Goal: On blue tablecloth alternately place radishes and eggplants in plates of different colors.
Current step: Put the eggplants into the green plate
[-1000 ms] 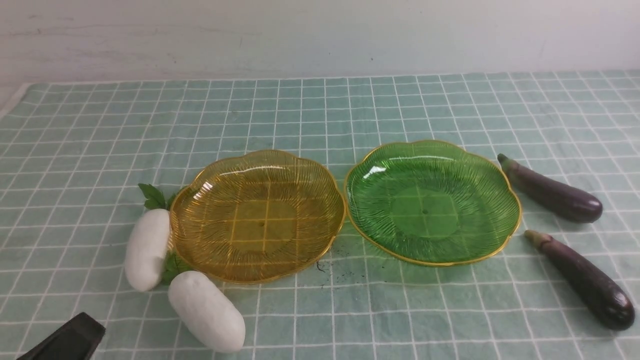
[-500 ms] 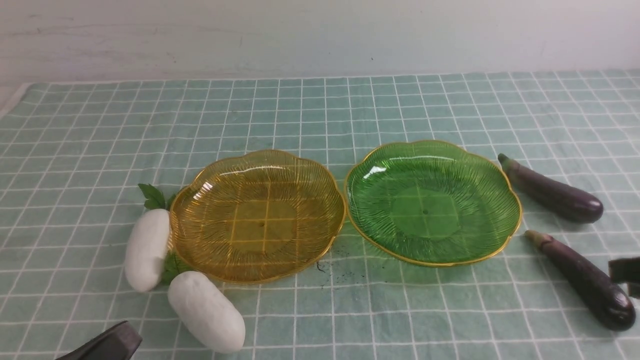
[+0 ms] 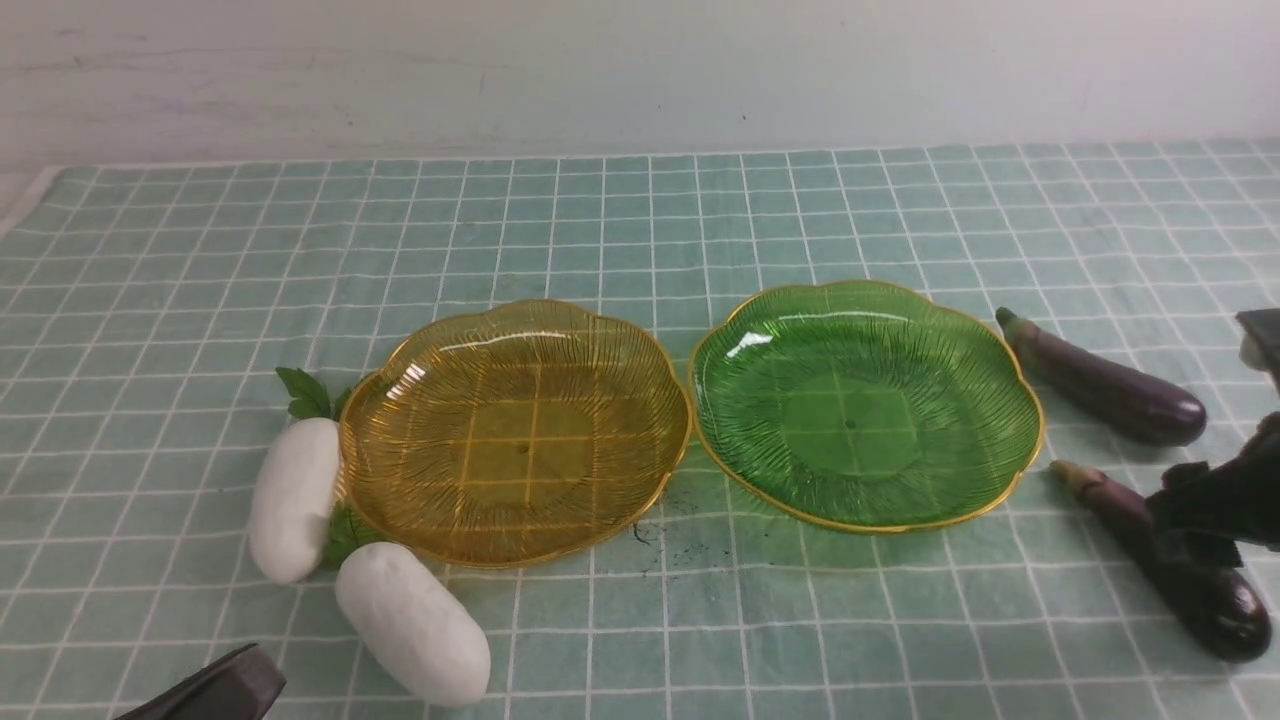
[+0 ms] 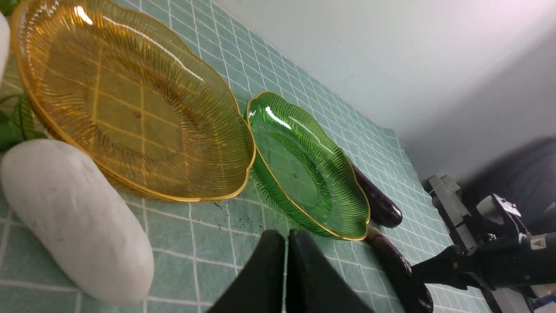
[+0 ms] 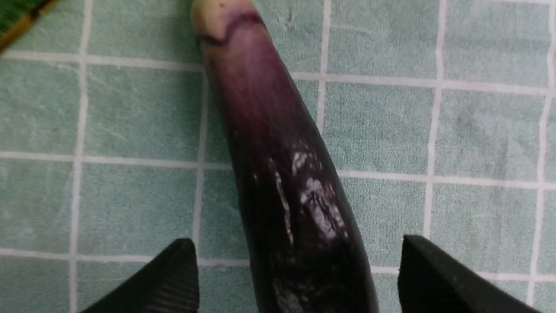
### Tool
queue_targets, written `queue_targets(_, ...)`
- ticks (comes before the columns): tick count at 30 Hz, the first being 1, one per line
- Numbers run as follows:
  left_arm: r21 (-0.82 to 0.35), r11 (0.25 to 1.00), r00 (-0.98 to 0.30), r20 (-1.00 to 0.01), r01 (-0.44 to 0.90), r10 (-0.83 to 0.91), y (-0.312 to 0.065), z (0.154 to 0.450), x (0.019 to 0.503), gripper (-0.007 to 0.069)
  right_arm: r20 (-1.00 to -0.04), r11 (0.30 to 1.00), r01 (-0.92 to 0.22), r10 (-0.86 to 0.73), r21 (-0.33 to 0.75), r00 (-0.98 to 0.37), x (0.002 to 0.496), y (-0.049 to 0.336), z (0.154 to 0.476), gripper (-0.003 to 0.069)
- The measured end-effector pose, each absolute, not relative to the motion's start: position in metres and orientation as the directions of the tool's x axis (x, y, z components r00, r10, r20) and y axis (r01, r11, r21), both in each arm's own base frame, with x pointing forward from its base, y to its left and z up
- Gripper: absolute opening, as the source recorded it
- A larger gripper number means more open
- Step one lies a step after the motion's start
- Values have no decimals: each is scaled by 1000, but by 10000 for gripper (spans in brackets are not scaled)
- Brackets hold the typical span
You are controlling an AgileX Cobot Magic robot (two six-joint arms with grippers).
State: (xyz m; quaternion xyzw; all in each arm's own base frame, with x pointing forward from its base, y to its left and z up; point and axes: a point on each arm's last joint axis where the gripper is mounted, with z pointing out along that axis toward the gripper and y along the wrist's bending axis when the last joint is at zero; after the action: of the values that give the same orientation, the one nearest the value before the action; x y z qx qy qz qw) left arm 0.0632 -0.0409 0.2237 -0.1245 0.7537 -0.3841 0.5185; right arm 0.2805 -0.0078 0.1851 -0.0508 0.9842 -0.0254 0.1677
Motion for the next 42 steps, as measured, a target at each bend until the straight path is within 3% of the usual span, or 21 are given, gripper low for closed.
queue_targets(8, -708, 674, -431, -686, 211, -586, -41, 224, 63, -8, -205, 994, -95, -104, -53, -973, 289, -8, 147, 558)
queue_targets(13, -708, 674, -432, -686, 211, -585, -41, 224, 63, -8, -183, 997, -69, -75, -39, -980, 290, -8, 148, 465)
queue_targets(15, -708, 673, -433, -686, 212, -585, -41, 224, 63, -8, -135, 997, -67, -71, -36, -988, 293, -8, 151, 384)
queue_targets(22, -709, 673, -434, -685, 211, -585, -41, 224, 63, -8, -24, 998, -54, -55, -25, -998, 314, -8, 199, 378)
queue_targets(25, -709, 673, -436, -685, 212, -584, -41, 224, 63, -8, -46, 999, -39, -38, 2, -998, 324, -6, 220, 378)
queue_targets(29, -709, 672, -438, -684, 214, -583, -41, 223, 63, -8, -147, 997, -18, -6, 80, -989, 340, 1, 244, 378)
queue_targets(34, -709, 672, -438, -684, 214, -583, -41, 223, 63, -8, -340, 964, -39, 55, 264, -939, 362, 19, 257, 378)
queue_targets(36, -708, 673, -438, -685, 213, -582, -41, 223, 63, -8, -403, 946, -83, 53, 313, -914, 372, 28, 254, 378)
queue_targets(42, -708, 674, -437, -686, 213, -582, -41, 223, 63, -8, -423, 933, -134, 21, 334, -906, 390, 48, 222, 378)
